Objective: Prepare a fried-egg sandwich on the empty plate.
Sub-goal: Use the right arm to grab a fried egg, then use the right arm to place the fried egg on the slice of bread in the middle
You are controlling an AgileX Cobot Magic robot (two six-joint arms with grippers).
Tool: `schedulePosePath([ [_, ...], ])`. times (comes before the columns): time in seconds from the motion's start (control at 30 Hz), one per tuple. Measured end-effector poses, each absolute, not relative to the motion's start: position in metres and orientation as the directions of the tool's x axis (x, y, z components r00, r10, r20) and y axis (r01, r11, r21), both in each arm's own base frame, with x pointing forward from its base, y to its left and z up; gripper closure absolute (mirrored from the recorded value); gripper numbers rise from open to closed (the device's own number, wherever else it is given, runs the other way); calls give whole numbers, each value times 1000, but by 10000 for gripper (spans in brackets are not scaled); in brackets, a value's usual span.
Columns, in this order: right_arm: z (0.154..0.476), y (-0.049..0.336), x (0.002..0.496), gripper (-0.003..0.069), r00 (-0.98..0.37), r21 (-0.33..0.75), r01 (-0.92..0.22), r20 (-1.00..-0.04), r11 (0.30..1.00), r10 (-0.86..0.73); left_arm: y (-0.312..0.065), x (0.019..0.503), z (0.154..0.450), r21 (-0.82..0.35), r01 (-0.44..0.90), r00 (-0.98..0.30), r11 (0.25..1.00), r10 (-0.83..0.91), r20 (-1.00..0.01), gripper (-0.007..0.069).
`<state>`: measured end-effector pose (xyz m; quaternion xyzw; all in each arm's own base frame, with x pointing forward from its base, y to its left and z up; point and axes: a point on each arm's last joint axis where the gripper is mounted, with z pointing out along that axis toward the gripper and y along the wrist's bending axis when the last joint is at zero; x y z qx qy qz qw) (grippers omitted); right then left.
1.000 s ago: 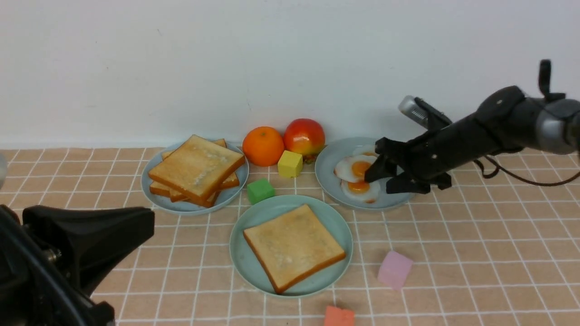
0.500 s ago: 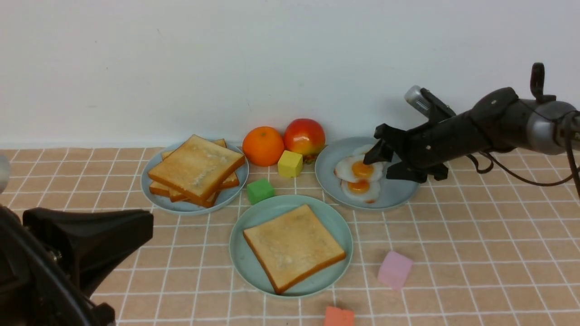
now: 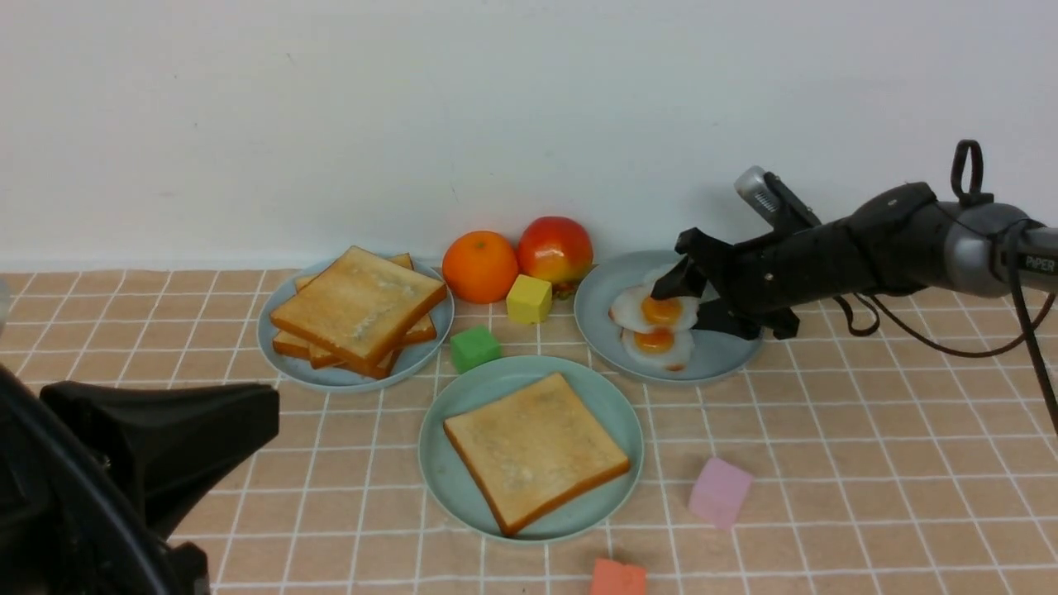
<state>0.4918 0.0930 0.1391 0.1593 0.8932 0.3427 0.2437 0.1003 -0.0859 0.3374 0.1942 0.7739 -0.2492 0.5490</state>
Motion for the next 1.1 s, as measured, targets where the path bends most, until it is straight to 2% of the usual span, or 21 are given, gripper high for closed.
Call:
schedulePosePath([
  [0.1,138,93,492,305,-831,689,119,-324,715,451,-86,100,337,-174,574,-323,800,26,-946,638],
  [0.13,138,93,492,305,-832,689,119,-324,715,451,-86,100,337,-174,574,-323,800,26,-946,638],
  [0.17,138,94,491,372,-834,693,120,-318,710,451,-86,100,337,-174,574,-323,800,26,-946,638],
  [0.2,139,94,491,407,-836,696,116,-317,709,448,-86,100,337,-174,573,-323,801,25,-946,638],
  [0.37,149,94,490,443,-837,696,96,-331,712,435,-86,100,337,-174,573,-323,801,25,-946,638],
  [0.4,159,95,488,519,-839,700,72,-342,711,422,-86,100,337,-172,574,-322,801,27,-947,638],
  [0.43,160,95,488,533,-840,701,70,-342,710,421,-86,100,337,-172,574,-321,801,27,-947,638],
  [0.47,175,96,484,600,-842,699,30,-368,714,395,-86,101,338,-164,574,-316,802,32,-948,638],
  [0.63,233,95,469,595,-813,650,-110,-494,752,308,-85,101,338,-147,574,-305,805,44,-951,638],
  [0.67,255,93,462,595,-792,623,-151,-541,768,283,-85,101,337,-143,573,-306,807,49,-951,638],
  [0.8,296,95,437,595,-802,597,-221,-561,772,204,-83,101,335,-125,562,-317,817,74,-946,638],
  [0.93,300,122,398,595,-859,623,-275,-501,732,104,-81,101,331,-110,546,-343,830,102,-934,638],
  [1.1,265,167,359,595,-904,674,-282,-426,683,47,-80,101,328,-102,533,-366,840,120,-923,638],
])
